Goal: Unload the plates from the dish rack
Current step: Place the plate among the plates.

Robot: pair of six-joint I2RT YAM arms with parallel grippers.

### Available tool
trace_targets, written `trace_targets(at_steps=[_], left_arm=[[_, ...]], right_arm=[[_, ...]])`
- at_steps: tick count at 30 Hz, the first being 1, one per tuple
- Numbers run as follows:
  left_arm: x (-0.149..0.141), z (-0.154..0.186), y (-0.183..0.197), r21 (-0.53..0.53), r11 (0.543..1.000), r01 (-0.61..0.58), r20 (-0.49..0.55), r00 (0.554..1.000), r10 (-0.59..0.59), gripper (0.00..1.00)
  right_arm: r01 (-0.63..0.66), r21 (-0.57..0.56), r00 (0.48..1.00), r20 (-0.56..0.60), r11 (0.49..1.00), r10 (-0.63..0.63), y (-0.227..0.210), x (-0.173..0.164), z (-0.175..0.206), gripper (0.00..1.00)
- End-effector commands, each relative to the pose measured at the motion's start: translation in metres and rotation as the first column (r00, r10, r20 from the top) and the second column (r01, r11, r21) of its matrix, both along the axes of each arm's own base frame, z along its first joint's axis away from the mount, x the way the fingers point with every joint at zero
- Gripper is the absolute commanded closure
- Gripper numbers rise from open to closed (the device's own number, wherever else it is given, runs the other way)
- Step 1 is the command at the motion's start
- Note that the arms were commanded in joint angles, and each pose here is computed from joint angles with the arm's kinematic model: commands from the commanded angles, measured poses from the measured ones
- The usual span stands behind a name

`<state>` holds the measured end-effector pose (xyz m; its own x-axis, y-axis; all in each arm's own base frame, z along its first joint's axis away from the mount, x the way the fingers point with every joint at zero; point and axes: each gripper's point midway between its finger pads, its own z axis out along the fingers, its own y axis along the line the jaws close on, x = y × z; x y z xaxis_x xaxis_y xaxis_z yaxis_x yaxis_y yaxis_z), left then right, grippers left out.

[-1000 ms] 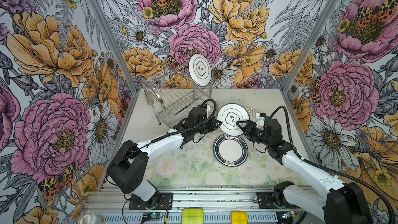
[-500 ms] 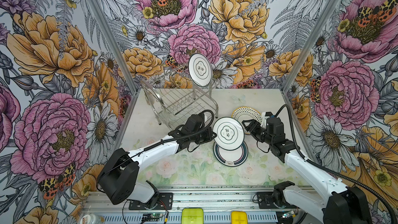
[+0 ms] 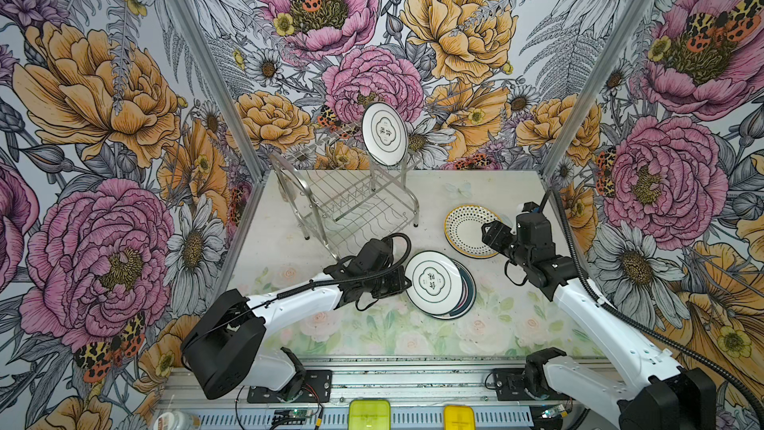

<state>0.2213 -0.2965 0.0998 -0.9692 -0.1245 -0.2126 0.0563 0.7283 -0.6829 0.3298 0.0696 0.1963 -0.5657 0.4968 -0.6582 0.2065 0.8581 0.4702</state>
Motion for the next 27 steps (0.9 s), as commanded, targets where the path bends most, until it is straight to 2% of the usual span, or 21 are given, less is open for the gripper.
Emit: trace_targets(at_steps=[1, 13, 17, 23, 27], left_arm=[[0.010, 0.010, -0.014, -0.040, 0.999, 0.003, 0.025, 1.000, -0.002, 1.00], [0.013, -0.001, -0.027, -0.019, 1.000, 0.007, -0.023, 1.000, -0.007, 1.00], [0.012, -0.010, -0.025, 0.021, 1.000, -0.001, -0.061, 0.998, 0.002, 1.00], [0.009, -0.019, -0.026, 0.037, 0.999, 0.002, -0.091, 0.996, 0.001, 0.95], [0.007, -0.022, -0.027, 0.050, 0.999, 0.007, -0.104, 0.995, -0.001, 0.86]], right_arm=[[0.038, -0.115, 0.999, -0.010, 0.993, -0.040, -0.018, -0.003, 0.005, 0.28], [0.045, -0.191, 0.998, -0.037, 0.981, -0.053, -0.026, -0.004, -0.001, 0.28], [0.039, -0.202, 0.998, -0.039, 0.979, -0.048, -0.026, -0.002, -0.001, 0.28], [0.030, -0.207, 0.998, -0.043, 0.978, -0.040, -0.025, 0.001, -0.001, 0.28], [0.024, -0.213, 0.998, -0.045, 0.977, -0.034, -0.024, 0.001, -0.001, 0.28]])
